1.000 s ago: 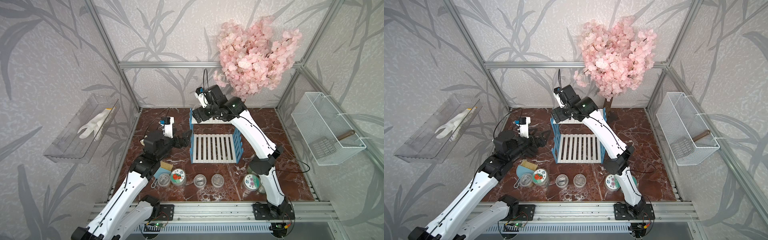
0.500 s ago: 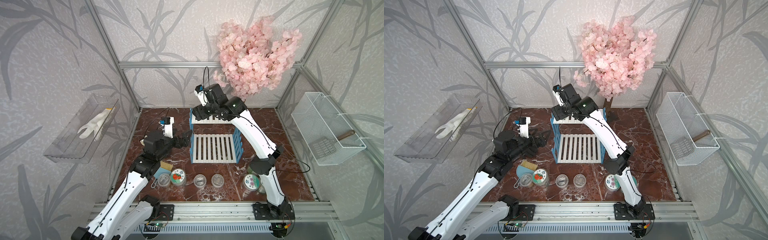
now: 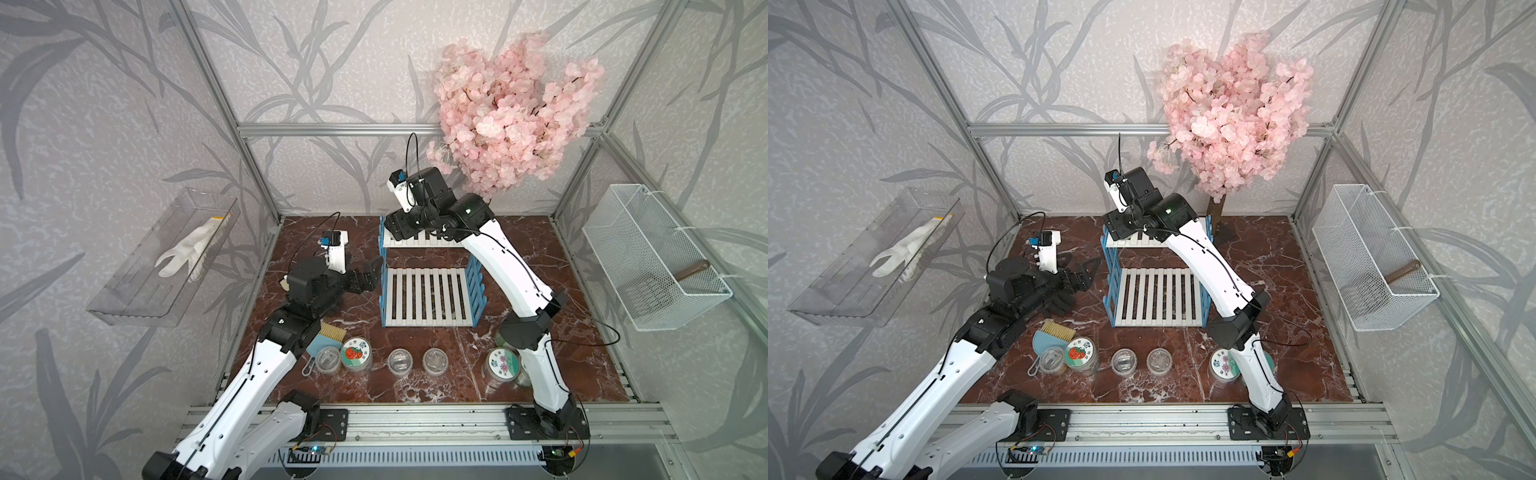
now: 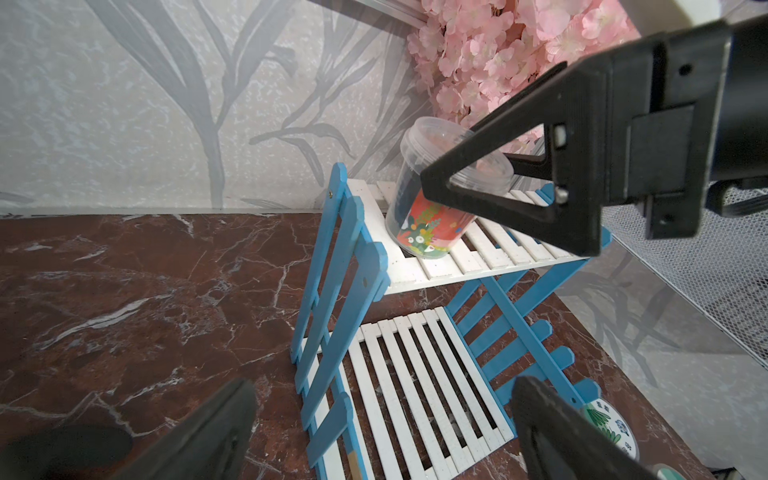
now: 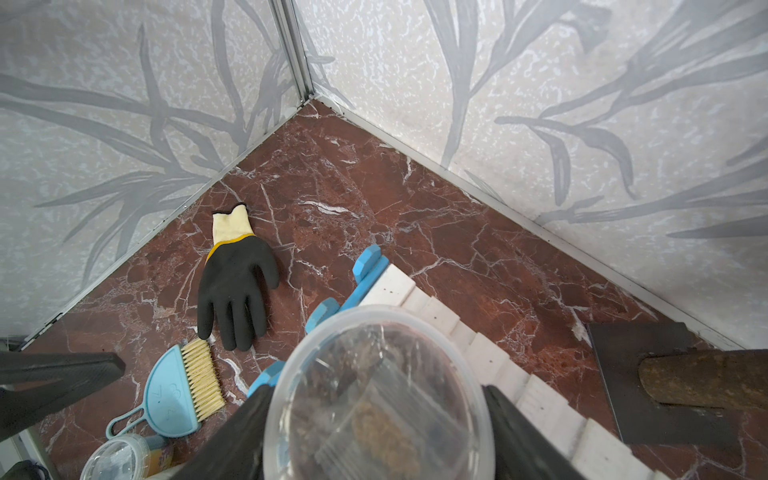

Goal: Place the seed container on the shelf
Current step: Place the seed jar on the shelf.

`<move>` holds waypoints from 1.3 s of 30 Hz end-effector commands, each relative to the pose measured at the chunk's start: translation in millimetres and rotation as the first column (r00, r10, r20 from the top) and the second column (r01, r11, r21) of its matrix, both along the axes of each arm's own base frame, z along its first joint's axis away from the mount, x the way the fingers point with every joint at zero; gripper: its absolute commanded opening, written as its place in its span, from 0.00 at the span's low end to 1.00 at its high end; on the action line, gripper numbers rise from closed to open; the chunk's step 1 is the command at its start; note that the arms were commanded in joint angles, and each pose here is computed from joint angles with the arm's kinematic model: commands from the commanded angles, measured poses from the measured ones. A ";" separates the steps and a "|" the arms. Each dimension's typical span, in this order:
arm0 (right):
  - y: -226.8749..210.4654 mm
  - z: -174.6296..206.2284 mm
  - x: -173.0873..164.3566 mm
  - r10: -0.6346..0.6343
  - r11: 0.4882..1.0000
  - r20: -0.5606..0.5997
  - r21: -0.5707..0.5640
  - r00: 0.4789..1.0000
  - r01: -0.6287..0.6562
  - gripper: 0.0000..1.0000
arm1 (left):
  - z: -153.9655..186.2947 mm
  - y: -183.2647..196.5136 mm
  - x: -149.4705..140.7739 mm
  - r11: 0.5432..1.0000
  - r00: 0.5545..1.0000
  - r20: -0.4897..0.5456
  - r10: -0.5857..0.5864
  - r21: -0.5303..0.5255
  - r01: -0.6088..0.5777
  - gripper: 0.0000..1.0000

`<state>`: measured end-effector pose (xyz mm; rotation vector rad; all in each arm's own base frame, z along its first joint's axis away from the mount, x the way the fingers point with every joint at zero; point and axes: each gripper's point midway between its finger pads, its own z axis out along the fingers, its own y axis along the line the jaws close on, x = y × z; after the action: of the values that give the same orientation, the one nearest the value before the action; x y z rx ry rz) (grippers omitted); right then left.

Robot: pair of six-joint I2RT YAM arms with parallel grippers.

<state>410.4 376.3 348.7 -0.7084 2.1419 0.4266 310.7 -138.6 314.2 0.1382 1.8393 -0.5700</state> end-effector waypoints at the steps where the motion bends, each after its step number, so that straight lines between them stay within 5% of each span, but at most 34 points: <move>1: -1.9 25.2 -1.6 0.003 0.998 0.045 0.058 0.999 -0.006 0.74 | 11.6 12.7 5.5 0.997 0.998 0.026 0.063 0.044 -0.064 1.00; 29: 11.5 -6.6 14.8 -0.001 1.000 0.020 0.026 1.000 0.001 0.74 | 1.0 16.6 6.8 0.995 0.995 -0.040 0.087 -0.052 -0.089 1.00; 39: 9.4 -7.5 14.7 -0.008 1.000 0.016 0.020 1.000 0.008 0.84 | 1.3 13.7 6.9 0.995 0.997 -0.039 0.073 -0.064 -0.075 1.00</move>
<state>419.6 386.9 346.5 -0.6965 2.1152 0.4501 318.6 -124.9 308.8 0.0152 1.8808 -0.5634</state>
